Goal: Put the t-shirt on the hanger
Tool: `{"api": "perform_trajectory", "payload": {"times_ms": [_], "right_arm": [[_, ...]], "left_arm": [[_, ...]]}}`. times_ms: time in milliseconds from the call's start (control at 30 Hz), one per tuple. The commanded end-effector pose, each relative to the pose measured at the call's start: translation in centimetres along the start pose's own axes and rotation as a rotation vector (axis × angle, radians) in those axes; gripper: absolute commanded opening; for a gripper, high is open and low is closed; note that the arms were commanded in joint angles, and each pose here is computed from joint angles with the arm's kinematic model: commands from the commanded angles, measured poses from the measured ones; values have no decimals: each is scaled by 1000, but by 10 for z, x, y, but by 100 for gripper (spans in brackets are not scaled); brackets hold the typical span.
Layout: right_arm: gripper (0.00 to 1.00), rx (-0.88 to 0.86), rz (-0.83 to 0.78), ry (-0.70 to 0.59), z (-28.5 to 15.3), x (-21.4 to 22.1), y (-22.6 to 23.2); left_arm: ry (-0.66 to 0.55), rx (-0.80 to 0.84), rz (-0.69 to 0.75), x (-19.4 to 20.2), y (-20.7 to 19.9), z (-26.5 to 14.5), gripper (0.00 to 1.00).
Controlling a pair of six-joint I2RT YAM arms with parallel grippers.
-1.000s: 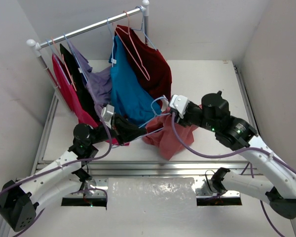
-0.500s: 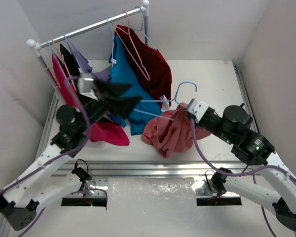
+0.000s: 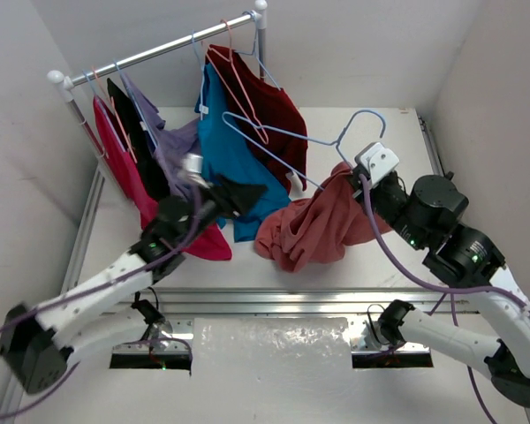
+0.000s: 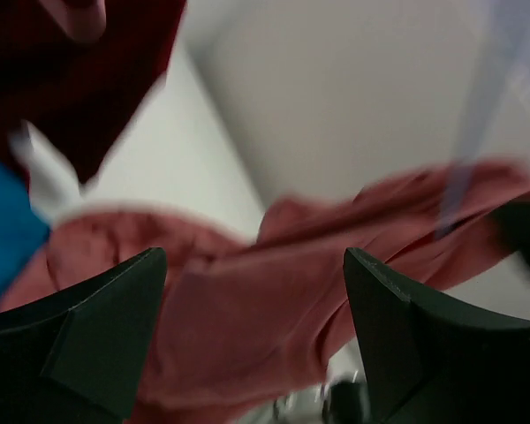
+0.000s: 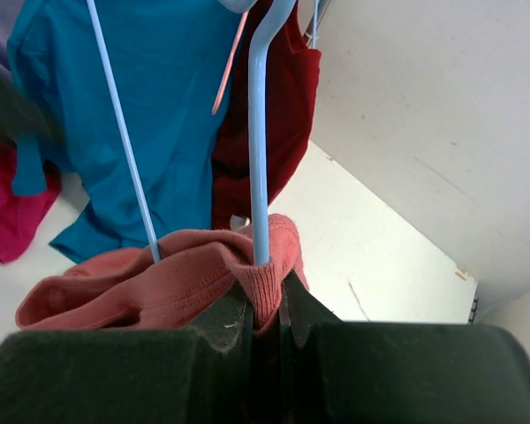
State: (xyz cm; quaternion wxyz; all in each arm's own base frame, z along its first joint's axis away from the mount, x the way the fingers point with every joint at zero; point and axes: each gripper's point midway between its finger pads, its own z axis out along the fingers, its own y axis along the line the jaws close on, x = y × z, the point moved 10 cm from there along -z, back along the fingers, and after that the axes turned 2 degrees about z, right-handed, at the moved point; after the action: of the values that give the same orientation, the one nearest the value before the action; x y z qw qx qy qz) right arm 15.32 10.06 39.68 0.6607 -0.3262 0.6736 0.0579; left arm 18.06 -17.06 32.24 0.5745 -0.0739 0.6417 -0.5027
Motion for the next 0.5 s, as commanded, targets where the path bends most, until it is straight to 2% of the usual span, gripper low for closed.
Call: {"api": "perform_trajectory", "payload": {"times_ms": [0, 167, 467], "right_arm": [[0, 41, 63, -49, 0, -17, -6], [0, 6, 68, -35, 5, -10, 1], [0, 17, 66, 17, 16, -3, 4]], "left_arm": [[187, 135, -49, 40, -12, 11, 79], [305, 104, -38, 76, -11, 27, 79], [363, 127, -52, 97, 4, 18, 74]]}}
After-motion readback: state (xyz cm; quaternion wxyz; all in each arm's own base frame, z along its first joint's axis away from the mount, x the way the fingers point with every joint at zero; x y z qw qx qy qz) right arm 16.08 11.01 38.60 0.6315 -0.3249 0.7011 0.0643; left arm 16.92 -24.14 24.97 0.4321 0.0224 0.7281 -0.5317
